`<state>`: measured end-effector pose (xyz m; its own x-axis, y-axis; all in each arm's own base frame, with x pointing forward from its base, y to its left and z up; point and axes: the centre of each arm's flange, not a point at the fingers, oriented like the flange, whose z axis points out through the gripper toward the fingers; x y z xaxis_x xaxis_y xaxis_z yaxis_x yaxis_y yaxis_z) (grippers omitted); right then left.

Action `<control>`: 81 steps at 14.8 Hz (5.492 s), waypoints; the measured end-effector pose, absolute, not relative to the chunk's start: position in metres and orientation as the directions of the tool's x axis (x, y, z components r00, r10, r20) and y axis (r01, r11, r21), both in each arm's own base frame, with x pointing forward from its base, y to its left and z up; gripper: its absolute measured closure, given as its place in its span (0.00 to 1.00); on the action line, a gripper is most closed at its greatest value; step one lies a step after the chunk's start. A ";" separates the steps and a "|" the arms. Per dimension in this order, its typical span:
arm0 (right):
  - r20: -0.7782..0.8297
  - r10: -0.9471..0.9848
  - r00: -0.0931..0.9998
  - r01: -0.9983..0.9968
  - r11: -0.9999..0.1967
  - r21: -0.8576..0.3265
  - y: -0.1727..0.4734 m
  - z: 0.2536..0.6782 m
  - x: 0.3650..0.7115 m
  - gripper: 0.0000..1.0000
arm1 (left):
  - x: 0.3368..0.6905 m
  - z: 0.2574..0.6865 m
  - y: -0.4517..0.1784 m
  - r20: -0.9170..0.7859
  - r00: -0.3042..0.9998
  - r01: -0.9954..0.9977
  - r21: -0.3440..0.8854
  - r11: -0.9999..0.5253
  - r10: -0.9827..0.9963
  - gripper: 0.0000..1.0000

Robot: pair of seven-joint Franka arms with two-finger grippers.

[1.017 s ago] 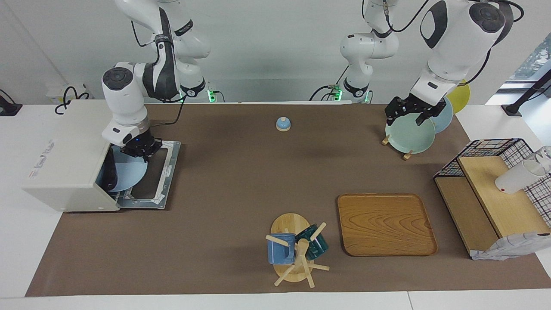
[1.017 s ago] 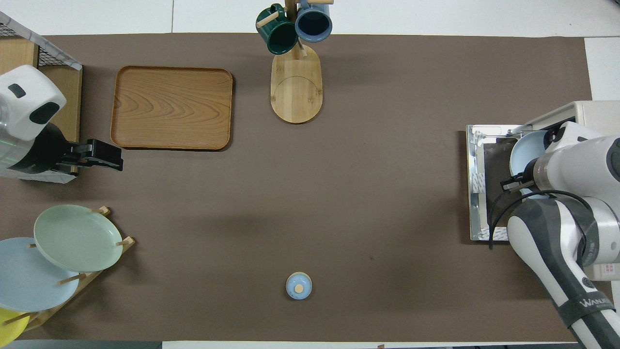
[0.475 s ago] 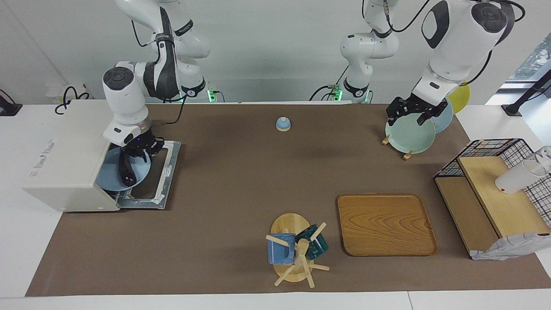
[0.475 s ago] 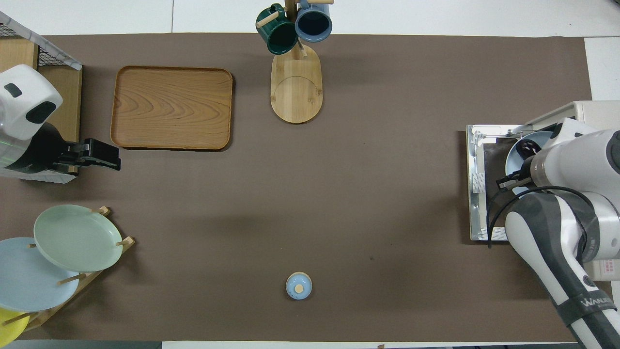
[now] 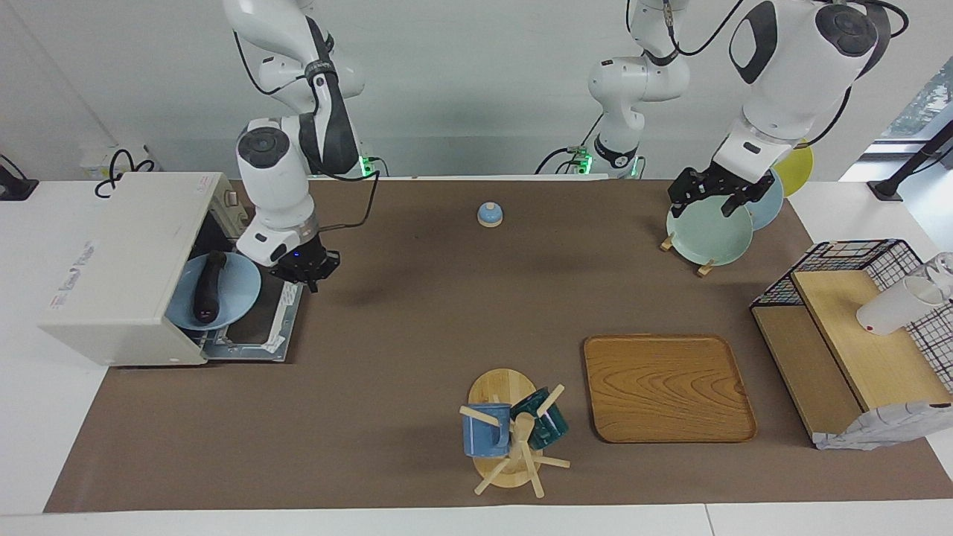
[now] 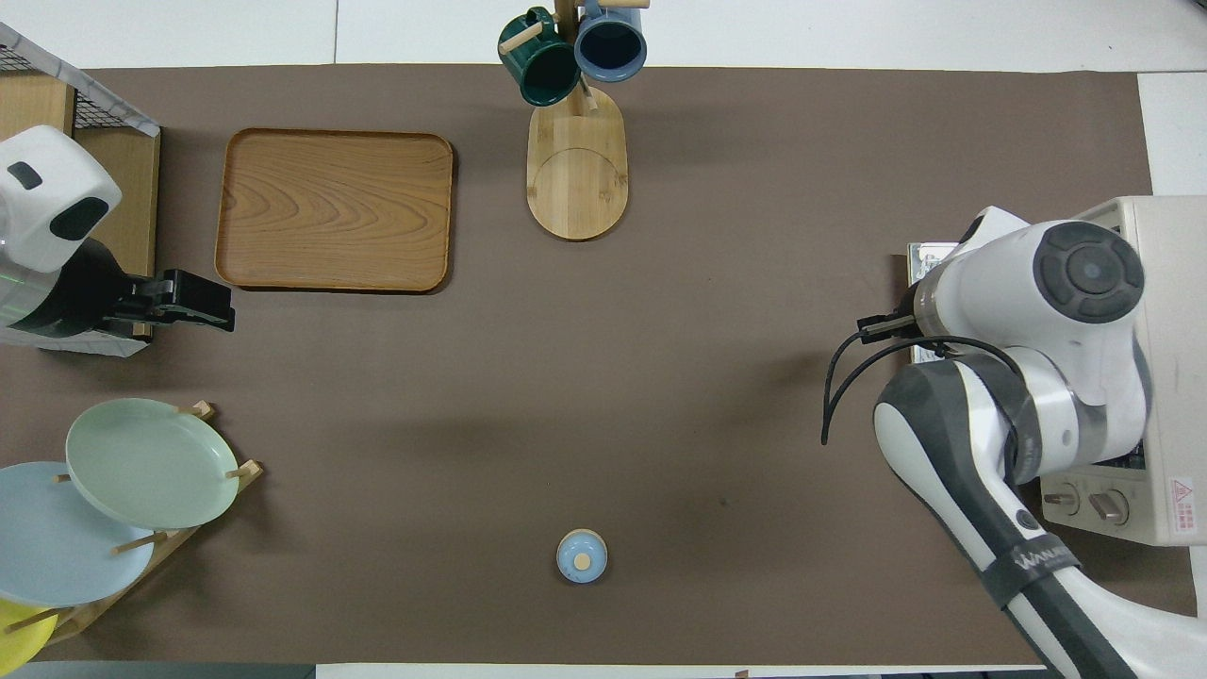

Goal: Put eggplant into oven

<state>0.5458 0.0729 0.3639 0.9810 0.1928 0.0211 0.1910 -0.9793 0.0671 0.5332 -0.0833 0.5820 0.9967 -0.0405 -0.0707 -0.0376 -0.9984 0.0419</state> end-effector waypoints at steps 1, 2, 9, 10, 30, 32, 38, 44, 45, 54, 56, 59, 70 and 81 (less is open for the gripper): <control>0.004 0.189 0.982 0.188 -0.980 0.065 0.069 0.345 0.545 0.99 | 0.533 0.582 -0.083 -0.071 0.997 -0.038 0.042 -0.998 -0.040 0.00; -0.014 0.187 0.982 0.188 -0.980 0.068 0.065 0.331 0.545 0.99 | 0.533 0.582 -0.083 -0.071 0.997 -0.038 0.042 -0.998 -0.040 0.00; -0.062 0.224 0.973 0.231 -0.964 0.133 0.046 0.306 0.538 0.99 | 0.533 0.582 -0.083 -0.071 0.997 -0.037 0.042 -0.998 -0.040 0.00; -0.058 0.220 0.974 0.226 -0.965 0.133 0.042 0.303 0.537 0.99 | 0.533 0.582 -0.083 -0.071 0.997 -0.037 0.042 -0.998 -0.040 0.00; -0.211 0.371 0.905 0.415 -0.879 0.234 -0.057 0.460 0.567 0.99 | 0.533 0.582 -0.083 -0.071 0.997 -0.037 0.042 -0.998 -0.040 0.00; -0.202 0.343 0.917 0.383 -0.899 0.212 -0.070 0.467 0.566 0.99 | 0.533 0.582 -0.083 -0.071 0.997 -0.037 0.042 -0.998 -0.040 0.00; -0.171 0.240 0.956 0.250 -0.968 0.038 -0.053 0.555 0.566 0.82 | 0.533 0.582 -0.083 -0.071 0.997 -0.037 0.042 -0.998 -0.040 0.00; -0.155 0.166 0.974 0.173 -0.984 0.035 -0.037 0.565 0.569 0.20 | 0.533 0.582 -0.083 -0.071 0.997 -0.037 0.042 -0.998 -0.040 0.00; -0.154 0.162 0.975 0.169 -0.985 0.036 -0.031 0.565 0.569 0.10 | 0.533 0.582 -0.083 -0.071 0.997 -0.037 0.042 -0.998 -0.040 0.00; -0.136 0.174 0.975 0.182 -0.982 0.049 -0.007 0.580 0.562 0.00 | 0.533 0.582 -0.083 -0.071 0.997 -0.037 0.042 -0.998 -0.040 0.00; -0.133 0.172 0.976 0.180 -0.982 0.050 -0.004 0.584 0.557 0.00 | 0.533 0.582 -0.083 -0.071 0.997 -0.037 0.042 -0.998 -0.040 0.00; -0.132 0.151 0.980 0.159 -0.986 0.052 -0.011 0.586 0.553 0.00 | 0.533 0.582 -0.083 -0.071 0.997 -0.037 0.042 -0.998 -0.040 0.00; -0.115 0.128 0.985 0.131 -0.991 0.018 -0.016 0.591 0.553 0.00 | 0.533 0.582 -0.083 -0.071 0.997 -0.037 0.042 -0.998 -0.040 0.00; -0.079 0.119 0.990 0.120 -0.993 0.007 -0.017 0.594 0.557 0.00 | 0.533 0.582 -0.083 -0.071 0.997 -0.037 0.042 -0.998 -0.040 0.00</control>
<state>0.5569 -0.0166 0.5944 0.9897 0.1193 -0.0793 0.1202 -0.9927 0.0072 0.5333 -0.0829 0.5821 0.9967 -0.0399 -0.0707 -0.0370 -0.9984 0.0419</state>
